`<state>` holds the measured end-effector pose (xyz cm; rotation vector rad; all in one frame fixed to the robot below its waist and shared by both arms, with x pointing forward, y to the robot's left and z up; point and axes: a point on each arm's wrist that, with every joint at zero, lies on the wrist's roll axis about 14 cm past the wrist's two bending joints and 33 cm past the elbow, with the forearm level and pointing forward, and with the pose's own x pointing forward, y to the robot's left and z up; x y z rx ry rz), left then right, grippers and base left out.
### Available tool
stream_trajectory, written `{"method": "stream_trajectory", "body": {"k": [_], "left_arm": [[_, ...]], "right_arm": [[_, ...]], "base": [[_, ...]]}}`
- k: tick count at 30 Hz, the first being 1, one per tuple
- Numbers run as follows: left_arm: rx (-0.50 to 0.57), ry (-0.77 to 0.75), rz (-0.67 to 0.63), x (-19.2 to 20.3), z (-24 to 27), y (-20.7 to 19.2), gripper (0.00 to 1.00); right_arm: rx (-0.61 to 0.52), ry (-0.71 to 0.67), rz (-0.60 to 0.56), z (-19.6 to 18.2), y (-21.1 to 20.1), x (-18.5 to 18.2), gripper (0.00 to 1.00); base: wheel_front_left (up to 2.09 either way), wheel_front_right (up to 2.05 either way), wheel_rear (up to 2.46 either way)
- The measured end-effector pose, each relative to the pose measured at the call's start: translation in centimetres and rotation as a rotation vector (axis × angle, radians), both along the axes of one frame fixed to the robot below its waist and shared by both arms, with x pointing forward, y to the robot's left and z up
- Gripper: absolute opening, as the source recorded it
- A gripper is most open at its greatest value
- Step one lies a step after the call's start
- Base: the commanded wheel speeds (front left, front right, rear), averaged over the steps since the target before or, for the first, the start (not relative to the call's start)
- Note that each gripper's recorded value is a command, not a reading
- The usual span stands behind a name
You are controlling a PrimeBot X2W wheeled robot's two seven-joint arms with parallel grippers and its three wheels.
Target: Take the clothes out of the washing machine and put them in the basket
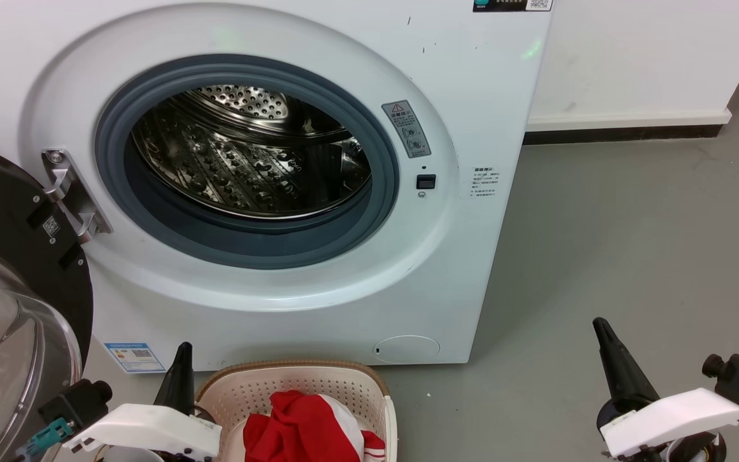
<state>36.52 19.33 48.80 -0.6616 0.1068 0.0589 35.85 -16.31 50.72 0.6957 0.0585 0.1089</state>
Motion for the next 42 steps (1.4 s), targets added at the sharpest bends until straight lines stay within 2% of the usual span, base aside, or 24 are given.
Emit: {"method": "stream_trajectory", "body": {"k": [42], "left_arm": [[-0.560, -0.039, 0.023, 1.4, 0.6, 0.1, 0.00]], "right_arm": [[0.532, 0.041, -0.081, -0.2, -2.3, 1.8, 0.00]], "base": [[0.00, 0.00, 0.00]]}}
